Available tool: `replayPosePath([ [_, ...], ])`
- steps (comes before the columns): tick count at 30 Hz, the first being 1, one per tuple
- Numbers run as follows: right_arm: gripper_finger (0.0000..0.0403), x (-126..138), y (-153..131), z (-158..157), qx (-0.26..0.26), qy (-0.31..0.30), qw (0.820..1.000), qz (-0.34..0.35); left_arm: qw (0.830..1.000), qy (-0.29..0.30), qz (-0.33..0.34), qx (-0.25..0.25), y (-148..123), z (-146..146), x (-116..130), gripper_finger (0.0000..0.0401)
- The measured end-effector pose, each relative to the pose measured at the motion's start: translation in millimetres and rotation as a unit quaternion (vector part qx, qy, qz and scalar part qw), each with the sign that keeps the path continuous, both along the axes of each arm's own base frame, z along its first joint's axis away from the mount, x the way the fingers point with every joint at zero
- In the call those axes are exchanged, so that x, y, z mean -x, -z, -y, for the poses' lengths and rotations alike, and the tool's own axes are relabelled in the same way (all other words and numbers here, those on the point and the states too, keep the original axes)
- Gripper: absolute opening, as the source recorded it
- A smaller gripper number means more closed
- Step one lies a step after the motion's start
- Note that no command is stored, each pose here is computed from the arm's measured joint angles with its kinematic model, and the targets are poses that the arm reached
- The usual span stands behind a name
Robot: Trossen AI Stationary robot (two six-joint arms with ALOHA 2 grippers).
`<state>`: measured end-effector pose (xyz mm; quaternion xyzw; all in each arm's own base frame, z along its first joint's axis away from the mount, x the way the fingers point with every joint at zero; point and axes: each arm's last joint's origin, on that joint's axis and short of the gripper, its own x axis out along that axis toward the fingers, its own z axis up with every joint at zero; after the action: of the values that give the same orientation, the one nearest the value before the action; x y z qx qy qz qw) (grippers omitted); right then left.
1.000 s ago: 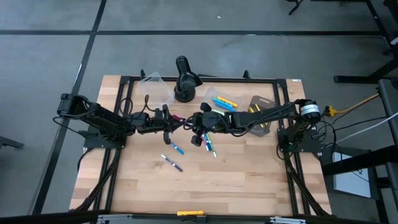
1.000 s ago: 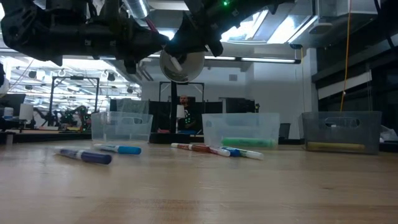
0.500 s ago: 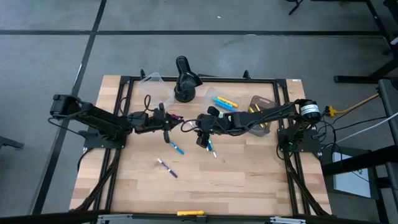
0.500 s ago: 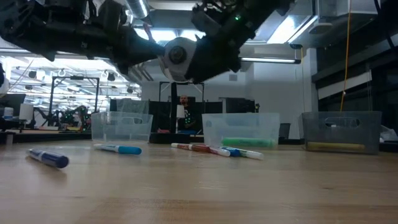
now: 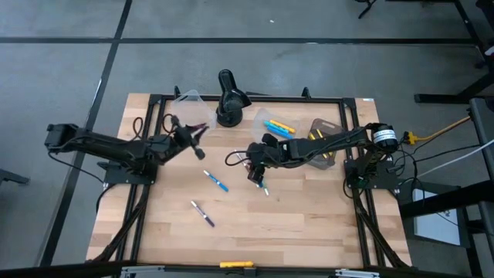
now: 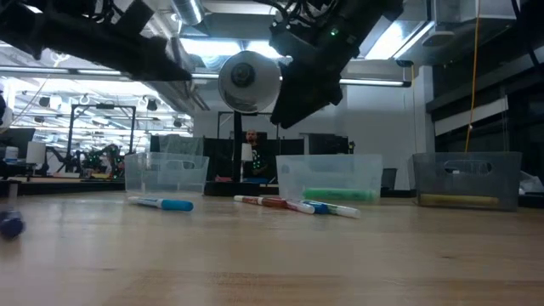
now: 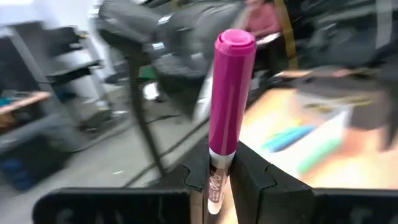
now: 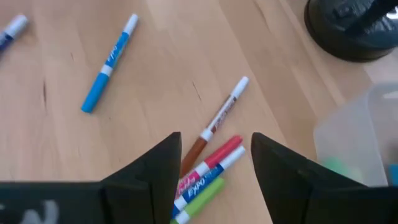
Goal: Pick & Place Markers
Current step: Put the pink marker in the left transparent bin
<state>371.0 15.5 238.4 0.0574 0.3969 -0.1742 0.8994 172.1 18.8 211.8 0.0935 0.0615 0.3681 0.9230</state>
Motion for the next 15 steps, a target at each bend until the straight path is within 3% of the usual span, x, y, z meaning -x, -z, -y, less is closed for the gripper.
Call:
replayPosePath([
  [8, 0.0194, 2.4, 1.9, 0.3, 0.007, -0.002, 1.0, -0.017, 0.988, -0.123, -0.084, -0.052, 1.8, -15.5, 11.5, 0.0034],
  [15, 0.0194, 3.3, 2.5, 0.4, 0.012, -0.007, 1.0, -0.025, 0.968, -0.147, -0.19, -0.07, 14.9, -30.4, 16.3, 0.0034],
])
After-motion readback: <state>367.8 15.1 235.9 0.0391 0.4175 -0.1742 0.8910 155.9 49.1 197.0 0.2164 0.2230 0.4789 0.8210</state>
